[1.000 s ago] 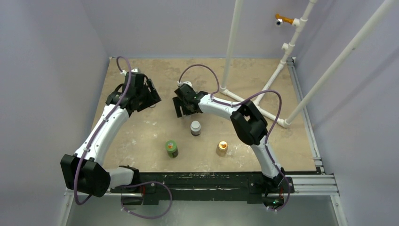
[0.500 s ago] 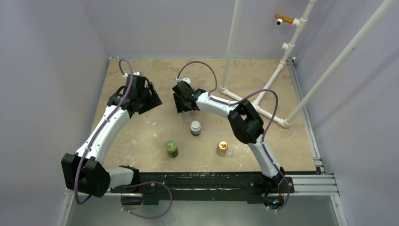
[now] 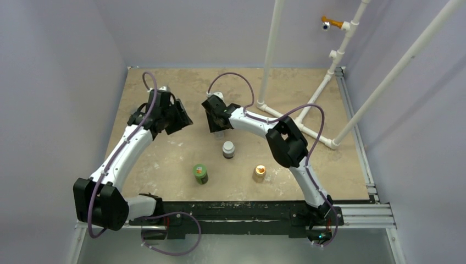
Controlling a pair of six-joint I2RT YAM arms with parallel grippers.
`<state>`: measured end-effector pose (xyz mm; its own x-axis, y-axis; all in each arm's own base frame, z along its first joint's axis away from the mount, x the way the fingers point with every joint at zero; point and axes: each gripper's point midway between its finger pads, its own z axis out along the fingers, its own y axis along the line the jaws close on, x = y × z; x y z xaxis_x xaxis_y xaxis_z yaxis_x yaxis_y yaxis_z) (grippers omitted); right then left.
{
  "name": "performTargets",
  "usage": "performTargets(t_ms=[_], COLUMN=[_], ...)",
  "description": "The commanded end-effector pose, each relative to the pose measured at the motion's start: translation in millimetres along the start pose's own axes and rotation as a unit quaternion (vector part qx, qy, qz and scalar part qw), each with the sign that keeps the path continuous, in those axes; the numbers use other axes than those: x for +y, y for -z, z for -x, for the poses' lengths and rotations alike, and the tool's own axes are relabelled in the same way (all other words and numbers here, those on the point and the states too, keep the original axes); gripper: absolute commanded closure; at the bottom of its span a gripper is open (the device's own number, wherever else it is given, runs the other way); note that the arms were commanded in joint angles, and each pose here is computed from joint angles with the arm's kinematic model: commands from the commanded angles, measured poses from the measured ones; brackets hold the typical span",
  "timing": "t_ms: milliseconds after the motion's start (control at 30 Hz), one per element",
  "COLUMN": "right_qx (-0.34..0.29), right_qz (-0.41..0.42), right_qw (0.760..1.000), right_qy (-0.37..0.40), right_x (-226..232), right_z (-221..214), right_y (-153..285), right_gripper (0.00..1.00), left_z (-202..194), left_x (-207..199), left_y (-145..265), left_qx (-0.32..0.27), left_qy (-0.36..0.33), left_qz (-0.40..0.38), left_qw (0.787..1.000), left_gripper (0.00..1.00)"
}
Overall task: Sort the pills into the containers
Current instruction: Open the pill container at the center of the board.
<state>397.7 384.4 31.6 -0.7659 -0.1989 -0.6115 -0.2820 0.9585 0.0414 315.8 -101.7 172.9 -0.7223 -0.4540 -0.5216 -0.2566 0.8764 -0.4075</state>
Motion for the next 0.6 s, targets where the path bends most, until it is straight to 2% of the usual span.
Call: performTargets(t_ms=[0, 267, 567], right_qx=[-0.03, -0.038, -0.05], right_qz=[0.054, 0.184, 0.266], right_qw=[0.997, 0.971, 0.944], right_qy=[-0.048, -0.144, -0.187], right_x=[5, 1, 15], right_z=[48, 90, 101], right_y=[46, 107, 158], right_gripper=[0.85, 0.9, 0.94], left_z=[-7, -14, -19], left_x=[-32, -78, -122], left_y=[-1, 13, 16], left_qx=[0.016, 0.022, 0.022], left_qy=[0.002, -0.038, -0.058], left_qz=[-0.099, -0.227, -0.284], left_qw=[0.995, 0.973, 0.957], left_gripper=[0.49, 0.52, 0.52])
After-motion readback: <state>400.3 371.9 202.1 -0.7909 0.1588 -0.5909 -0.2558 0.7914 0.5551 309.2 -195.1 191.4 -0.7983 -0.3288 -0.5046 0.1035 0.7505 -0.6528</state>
